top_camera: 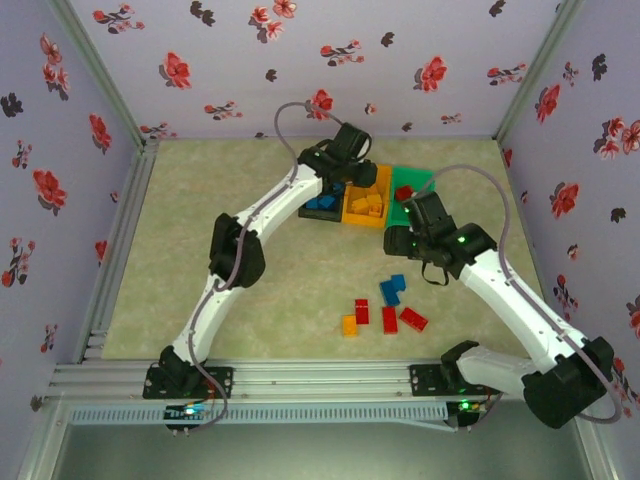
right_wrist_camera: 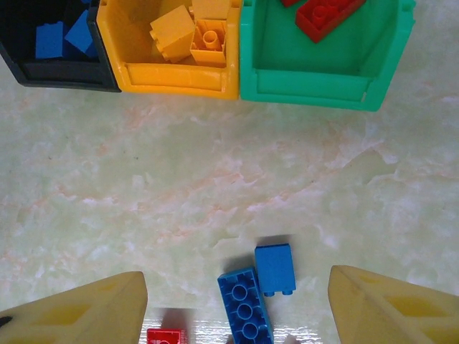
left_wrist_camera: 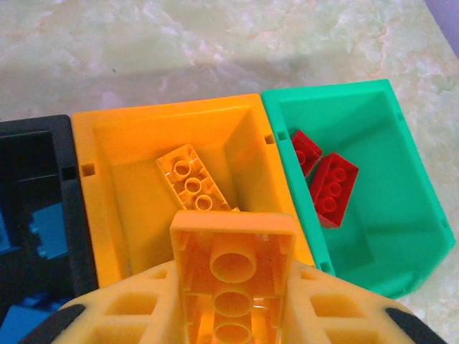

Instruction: Sort the legos into containers by color

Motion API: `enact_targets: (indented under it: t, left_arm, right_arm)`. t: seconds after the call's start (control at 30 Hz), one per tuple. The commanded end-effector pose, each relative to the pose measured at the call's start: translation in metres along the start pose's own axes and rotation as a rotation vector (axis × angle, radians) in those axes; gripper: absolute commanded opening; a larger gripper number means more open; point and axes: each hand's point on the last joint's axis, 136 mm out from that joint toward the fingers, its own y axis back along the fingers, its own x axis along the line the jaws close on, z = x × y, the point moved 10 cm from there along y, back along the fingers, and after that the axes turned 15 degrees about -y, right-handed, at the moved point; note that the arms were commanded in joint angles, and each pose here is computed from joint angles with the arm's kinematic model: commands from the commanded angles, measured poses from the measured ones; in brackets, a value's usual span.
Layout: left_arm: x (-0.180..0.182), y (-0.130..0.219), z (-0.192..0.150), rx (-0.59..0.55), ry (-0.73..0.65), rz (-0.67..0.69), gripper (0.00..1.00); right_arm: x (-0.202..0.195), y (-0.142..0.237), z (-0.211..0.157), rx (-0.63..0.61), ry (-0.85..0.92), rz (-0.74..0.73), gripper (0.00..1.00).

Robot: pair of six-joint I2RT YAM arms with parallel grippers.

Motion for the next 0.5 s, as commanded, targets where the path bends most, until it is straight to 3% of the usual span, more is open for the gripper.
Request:
enact_targets:
  t: [0.0, 0.07, 0.13, 0.17, 0.47]
  left_arm:
    - [0.009, -0.004, 0.013, -0.064, 0.036, -0.036, 0.32]
    - [0.011, -0.007, 0.012, -0.064, 0.041, -0.046, 0.41]
    - [0.011, -0.007, 0.013, -0.064, 0.038, -0.061, 0.62]
    - [0.010, -0.006, 0.013, -0.063, 0.036, -0.064, 0.65]
    - [0.015, 0.041, 0.017, -0.038, -0.003, -0.037, 0.67]
  right_arm:
    - [-0.010, 0.003, -0.004, -0.004, -0.015, -0.045, 0.68]
    - [-0.010, 0.002, -0.005, -0.001, -0.015, -0.047, 0.68]
    - [-0.010, 0.001, -0.005, 0.001, -0.016, -0.049, 0.69]
    - [-0.009, 0.001, -0.005, 0.002, -0.016, -0.048, 0.69]
    - [-0.008, -0.006, -0.006, 0.026, -0.015, -0.055, 0.69]
